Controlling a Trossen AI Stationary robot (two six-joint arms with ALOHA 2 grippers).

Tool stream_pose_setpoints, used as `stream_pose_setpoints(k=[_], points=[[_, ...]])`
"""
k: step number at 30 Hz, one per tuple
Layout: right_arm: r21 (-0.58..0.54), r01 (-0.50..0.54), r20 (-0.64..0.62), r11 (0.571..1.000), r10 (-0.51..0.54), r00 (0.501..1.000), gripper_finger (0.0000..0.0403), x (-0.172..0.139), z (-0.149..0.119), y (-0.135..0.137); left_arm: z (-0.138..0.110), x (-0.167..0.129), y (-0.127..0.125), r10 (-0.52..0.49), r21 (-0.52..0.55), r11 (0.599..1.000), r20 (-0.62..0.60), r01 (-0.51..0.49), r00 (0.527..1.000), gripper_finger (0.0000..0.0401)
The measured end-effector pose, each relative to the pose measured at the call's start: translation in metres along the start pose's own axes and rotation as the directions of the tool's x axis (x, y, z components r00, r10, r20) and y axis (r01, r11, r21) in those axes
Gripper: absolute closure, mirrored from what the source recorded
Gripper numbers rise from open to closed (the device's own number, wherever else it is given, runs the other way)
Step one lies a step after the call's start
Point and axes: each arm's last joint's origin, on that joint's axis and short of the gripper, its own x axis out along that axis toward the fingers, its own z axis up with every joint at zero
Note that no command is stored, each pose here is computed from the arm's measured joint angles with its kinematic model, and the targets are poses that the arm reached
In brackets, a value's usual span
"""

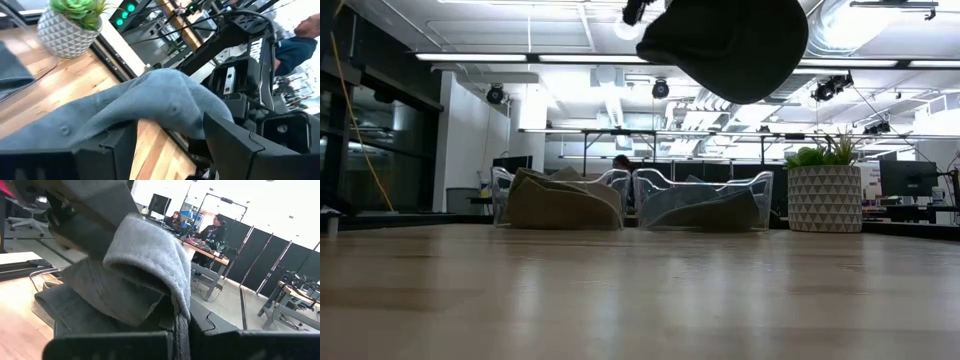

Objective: Pick & Place hat
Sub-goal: Put the blue cap into the right transparent bin

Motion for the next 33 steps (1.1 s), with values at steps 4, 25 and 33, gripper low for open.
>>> stream_pose_setpoints(k=[4,25,33], points=[[0.003,-0.001,0.0,1.0,0.001,1.0,0.04,0.0,0.0,0.0,0.004,-0.008,-0.003,0.004,0.042,0.999,0.034,-0.005,0.999,0.0192],[0.025,-0.001,0.0,1.0,0.001,1.0,0.04,0.0,0.0,0.0,0.018,-0.091,-0.01,0.222,0.135,0.96,0.169,-0.246,0.96,0.0192],[0.024,-0.003,0.001,1.0,0.003,1.0,0.04,0.0,0.0,0.0,0.021,-0.131,-0.015,0.225,0.133,0.959,0.172,-0.249,0.959,0.0192]])
